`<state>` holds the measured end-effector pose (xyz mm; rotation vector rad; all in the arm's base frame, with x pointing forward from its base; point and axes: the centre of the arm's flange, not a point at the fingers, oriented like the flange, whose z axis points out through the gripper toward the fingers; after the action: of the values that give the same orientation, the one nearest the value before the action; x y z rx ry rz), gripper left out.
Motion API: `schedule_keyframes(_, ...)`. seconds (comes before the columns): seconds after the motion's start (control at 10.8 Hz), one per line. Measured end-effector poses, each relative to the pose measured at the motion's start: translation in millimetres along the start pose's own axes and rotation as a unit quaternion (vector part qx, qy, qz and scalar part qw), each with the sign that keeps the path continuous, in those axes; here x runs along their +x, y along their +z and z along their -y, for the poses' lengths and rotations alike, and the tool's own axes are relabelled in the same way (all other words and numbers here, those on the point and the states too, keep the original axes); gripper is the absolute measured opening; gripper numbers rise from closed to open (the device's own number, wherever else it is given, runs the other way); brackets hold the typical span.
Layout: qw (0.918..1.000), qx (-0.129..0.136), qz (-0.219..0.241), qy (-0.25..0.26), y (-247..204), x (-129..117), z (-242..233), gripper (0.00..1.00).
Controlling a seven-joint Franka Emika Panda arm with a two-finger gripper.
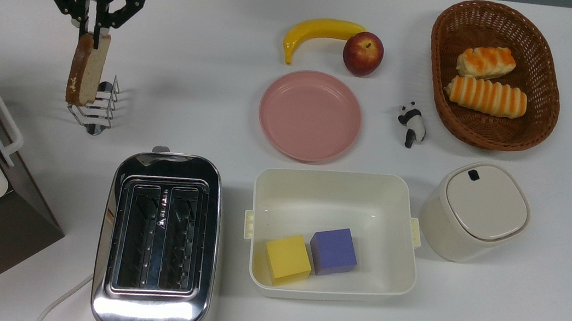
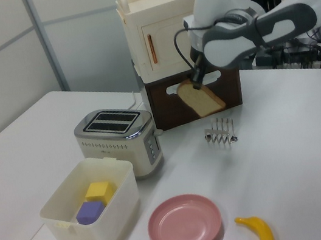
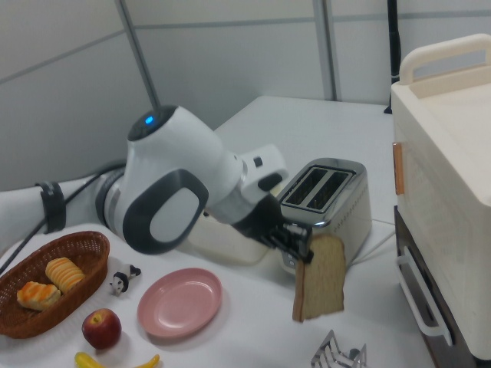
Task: Put the bread in the toaster
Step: 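Lift the bread slice up out of the metal rack, then carry the bread slice over the toaster slot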
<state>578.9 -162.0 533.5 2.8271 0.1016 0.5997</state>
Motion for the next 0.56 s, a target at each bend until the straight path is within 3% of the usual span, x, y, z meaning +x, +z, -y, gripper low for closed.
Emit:
schedule_keyframes(0.28,0.9967,0.030,-0.066,0.038,-43.3,43.5,2.2,0.15)
schedule_keyframes(0.56,0.9882,0.054,-0.131,0.060,-55.8,81.8,20.6,0.15)
